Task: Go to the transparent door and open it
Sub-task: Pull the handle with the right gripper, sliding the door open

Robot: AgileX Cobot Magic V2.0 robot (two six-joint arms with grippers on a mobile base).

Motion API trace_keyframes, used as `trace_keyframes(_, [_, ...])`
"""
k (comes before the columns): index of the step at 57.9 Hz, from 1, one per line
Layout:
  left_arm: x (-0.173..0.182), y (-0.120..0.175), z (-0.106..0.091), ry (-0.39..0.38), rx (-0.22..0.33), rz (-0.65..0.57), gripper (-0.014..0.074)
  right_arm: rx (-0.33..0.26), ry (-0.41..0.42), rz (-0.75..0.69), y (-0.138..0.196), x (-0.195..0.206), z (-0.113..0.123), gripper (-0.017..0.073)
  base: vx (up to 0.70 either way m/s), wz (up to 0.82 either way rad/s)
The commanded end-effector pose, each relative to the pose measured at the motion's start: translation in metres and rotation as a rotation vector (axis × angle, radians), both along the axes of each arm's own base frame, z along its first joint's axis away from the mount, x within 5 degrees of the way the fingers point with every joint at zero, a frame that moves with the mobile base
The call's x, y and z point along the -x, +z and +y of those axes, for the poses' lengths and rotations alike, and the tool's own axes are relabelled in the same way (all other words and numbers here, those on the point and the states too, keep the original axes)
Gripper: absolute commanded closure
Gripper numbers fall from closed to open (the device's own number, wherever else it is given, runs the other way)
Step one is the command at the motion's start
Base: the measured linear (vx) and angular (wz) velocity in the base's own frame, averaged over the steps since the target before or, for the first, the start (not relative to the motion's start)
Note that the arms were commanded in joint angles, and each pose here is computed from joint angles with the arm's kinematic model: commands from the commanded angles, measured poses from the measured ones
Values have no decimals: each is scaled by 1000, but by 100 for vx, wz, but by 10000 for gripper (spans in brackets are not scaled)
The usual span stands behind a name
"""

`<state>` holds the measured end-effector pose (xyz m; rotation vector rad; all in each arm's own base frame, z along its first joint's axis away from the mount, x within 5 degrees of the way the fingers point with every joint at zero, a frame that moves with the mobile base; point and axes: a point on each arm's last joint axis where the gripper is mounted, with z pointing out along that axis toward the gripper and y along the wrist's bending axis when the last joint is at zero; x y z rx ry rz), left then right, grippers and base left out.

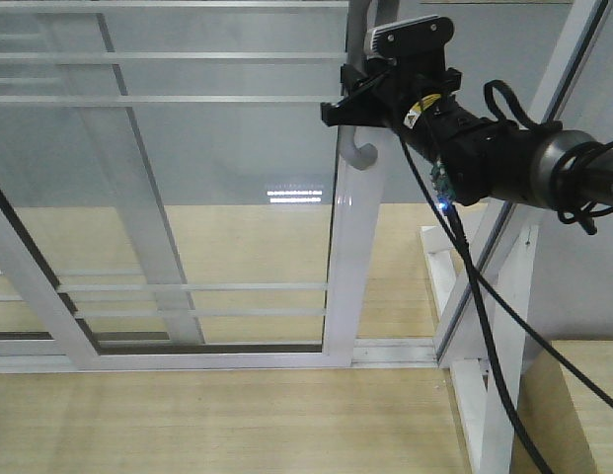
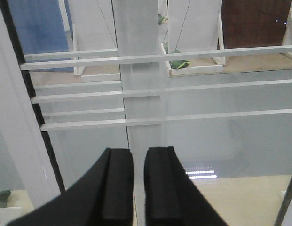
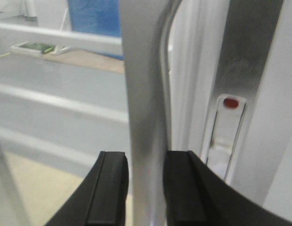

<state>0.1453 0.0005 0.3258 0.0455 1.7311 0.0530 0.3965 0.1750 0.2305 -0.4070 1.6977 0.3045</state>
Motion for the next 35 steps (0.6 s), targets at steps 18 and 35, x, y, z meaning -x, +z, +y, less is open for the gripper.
trace_keyframes(18, [0,20,-2,-15,12,-121,341,-83,0,-52,74,28,-2,295,0,0])
trace_keyframes(35, [0,20,-2,-15,12,-121,341,99,-86,7,130,63,-57,295,0,0])
